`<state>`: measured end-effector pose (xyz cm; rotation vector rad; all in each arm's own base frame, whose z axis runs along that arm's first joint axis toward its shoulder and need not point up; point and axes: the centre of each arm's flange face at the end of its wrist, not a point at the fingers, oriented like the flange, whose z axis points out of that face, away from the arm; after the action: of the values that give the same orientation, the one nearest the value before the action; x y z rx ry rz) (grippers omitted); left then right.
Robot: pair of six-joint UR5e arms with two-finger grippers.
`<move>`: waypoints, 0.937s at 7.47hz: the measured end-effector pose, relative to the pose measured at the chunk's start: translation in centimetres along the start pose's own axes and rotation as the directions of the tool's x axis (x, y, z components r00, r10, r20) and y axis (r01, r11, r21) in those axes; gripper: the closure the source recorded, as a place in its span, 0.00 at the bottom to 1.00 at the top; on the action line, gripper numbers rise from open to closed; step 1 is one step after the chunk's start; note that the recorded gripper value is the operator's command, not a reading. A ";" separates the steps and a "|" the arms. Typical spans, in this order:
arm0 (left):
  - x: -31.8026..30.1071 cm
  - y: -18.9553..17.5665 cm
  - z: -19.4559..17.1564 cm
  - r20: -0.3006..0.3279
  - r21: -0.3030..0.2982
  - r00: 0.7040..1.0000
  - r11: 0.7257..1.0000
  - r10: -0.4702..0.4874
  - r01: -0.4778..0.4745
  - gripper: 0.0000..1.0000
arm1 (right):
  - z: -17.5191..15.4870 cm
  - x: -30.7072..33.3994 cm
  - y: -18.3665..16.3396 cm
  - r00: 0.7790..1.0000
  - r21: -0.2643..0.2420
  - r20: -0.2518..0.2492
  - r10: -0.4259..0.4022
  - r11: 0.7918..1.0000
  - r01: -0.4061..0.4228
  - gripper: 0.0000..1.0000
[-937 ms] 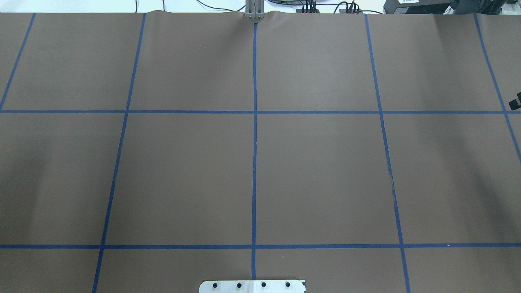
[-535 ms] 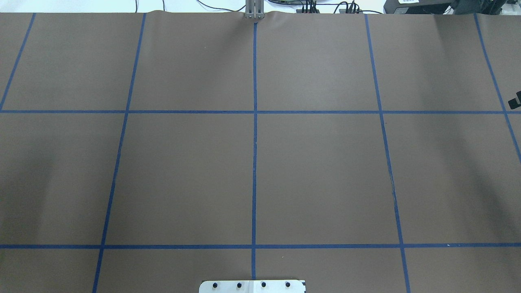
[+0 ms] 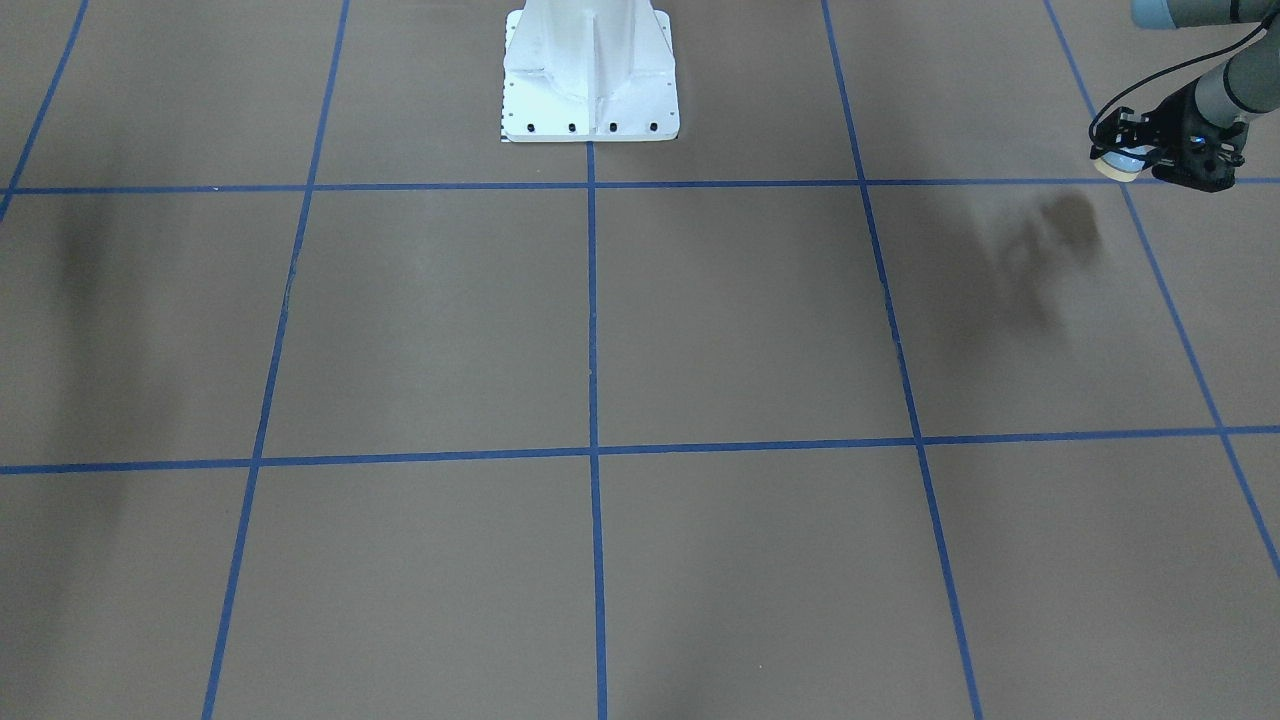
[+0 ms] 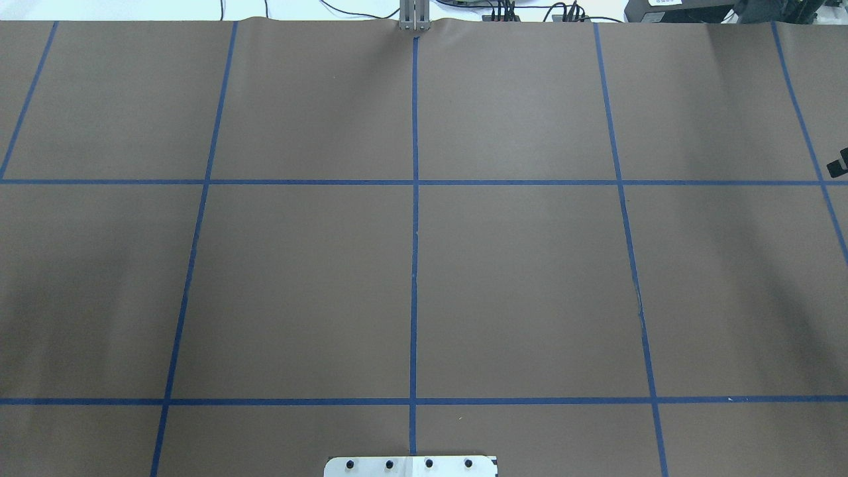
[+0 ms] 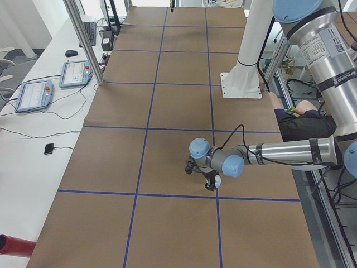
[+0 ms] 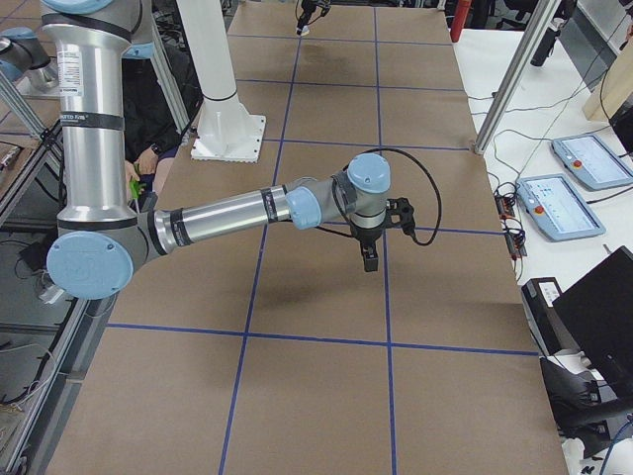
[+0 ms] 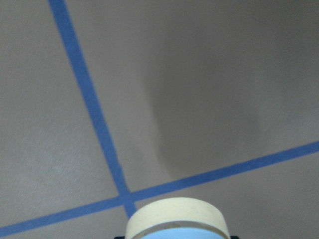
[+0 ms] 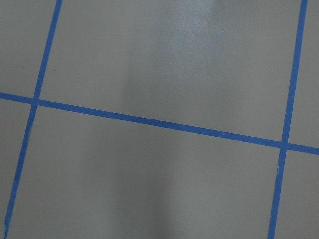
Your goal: Place and press bell with both arms
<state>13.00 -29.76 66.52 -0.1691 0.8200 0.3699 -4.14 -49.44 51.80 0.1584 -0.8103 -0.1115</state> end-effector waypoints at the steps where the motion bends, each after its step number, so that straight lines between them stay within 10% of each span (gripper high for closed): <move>1: 2.3 -3.3 -1.2 -0.006 0.019 1.000 1.000 -0.011 0.011 0.91 | 0.0 0.0 0.0 1.000 -0.001 0.002 0.002 1.000 -0.002 0.00; 7: 22.8 -25.6 -12.2 -0.019 0.037 0.997 0.996 -0.079 0.080 0.91 | 0.0 0.0 0.0 1.000 -0.002 0.005 0.005 1.000 -0.005 0.00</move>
<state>28.74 -51.03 41.58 -0.1698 0.8347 0.2780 -4.18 -49.44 51.82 0.1541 -0.8159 -0.1085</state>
